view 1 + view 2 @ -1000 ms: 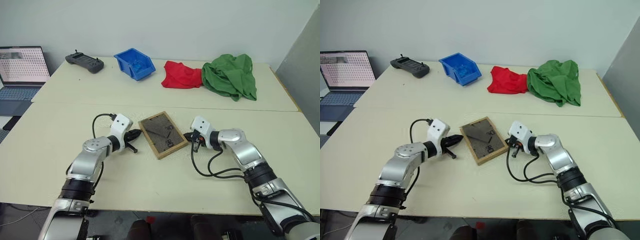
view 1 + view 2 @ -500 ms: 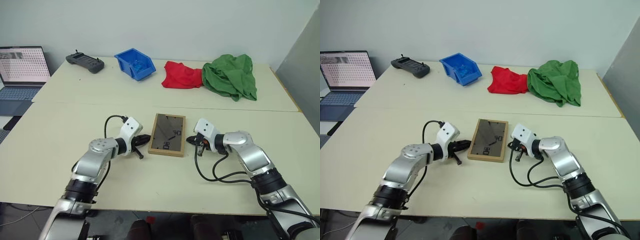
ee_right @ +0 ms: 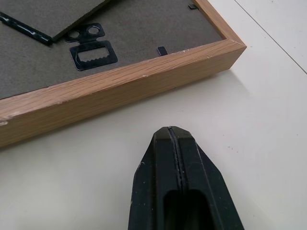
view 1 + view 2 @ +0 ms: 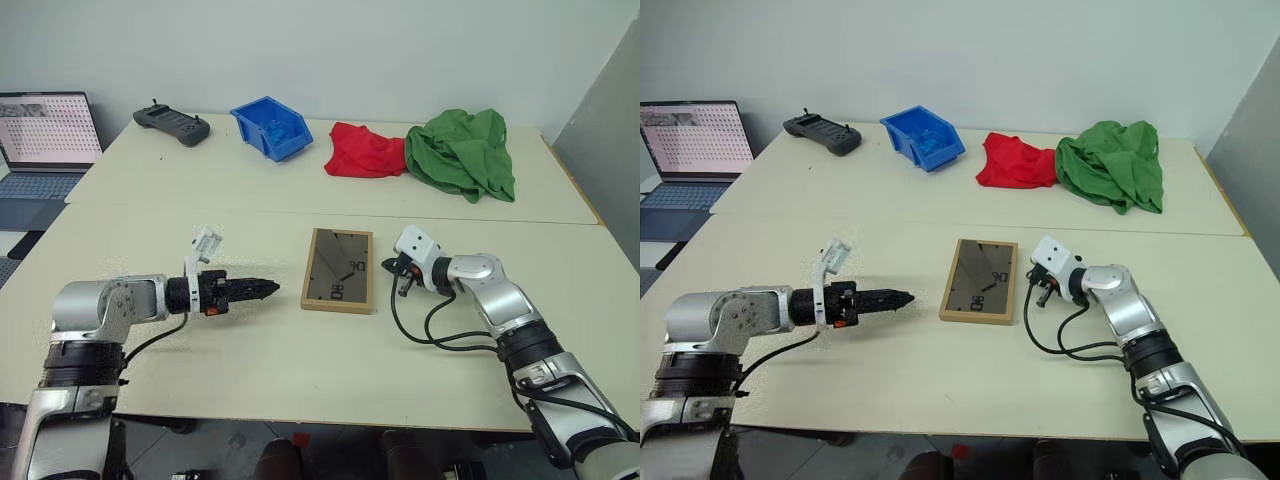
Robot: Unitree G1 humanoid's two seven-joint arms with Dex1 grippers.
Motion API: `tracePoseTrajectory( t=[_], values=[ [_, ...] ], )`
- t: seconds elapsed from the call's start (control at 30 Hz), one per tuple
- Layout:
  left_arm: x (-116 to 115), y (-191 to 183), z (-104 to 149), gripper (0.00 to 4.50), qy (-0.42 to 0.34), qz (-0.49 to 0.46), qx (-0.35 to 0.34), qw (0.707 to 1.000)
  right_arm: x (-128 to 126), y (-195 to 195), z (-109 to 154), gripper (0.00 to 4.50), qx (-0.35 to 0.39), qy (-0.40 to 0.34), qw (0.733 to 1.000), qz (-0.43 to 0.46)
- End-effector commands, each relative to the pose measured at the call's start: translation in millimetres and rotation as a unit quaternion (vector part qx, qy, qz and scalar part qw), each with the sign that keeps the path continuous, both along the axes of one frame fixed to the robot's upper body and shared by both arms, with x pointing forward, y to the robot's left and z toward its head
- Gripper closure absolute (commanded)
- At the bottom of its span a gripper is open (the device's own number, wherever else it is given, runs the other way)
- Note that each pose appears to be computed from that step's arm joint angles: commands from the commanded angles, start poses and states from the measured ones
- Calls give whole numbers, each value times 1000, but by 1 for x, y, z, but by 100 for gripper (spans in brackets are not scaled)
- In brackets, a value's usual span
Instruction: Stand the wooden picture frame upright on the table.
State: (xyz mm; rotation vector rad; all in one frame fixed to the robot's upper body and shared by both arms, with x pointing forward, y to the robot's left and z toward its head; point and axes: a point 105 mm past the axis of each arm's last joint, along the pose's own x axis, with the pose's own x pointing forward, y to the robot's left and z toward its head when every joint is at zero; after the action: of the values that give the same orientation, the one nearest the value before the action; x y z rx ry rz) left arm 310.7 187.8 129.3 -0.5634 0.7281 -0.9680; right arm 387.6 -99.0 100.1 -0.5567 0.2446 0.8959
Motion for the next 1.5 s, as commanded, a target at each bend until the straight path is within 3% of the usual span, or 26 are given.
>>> tracePoseTrajectory(
  t=[0.03,0.23,0.53,0.83,0.97,1.33,1.4,1.5],
  values=[
    [-3,-4,2,113,57,-17,-45,997,0,6,10,450,18,-12,1000,10],
    [5,-2,-23,5,93,-18,-27,995,-5,13,7,450,20,-10,1000,19],
    [19,-19,-55,5,105,-44,-8,993,-10,39,6,450,31,-9,999,31],
    [16,-55,-46,5,102,-104,-53,988,-10,48,9,450,40,-15,999,28],
    [21,-51,-46,62,96,-83,-53,990,-11,42,5,450,42,-8,999,18],
    [16,-64,-54,298,70,-84,-47,993,-17,57,4,450,64,0,998,17],
    [23,-62,-48,321,41,-65,-48,996,-15,50,6,450,62,-6,998,9],
    [40,-56,-25,321,-8,-34,-50,998,-2,20,21,450,56,-38,997,-32]
  ],
)
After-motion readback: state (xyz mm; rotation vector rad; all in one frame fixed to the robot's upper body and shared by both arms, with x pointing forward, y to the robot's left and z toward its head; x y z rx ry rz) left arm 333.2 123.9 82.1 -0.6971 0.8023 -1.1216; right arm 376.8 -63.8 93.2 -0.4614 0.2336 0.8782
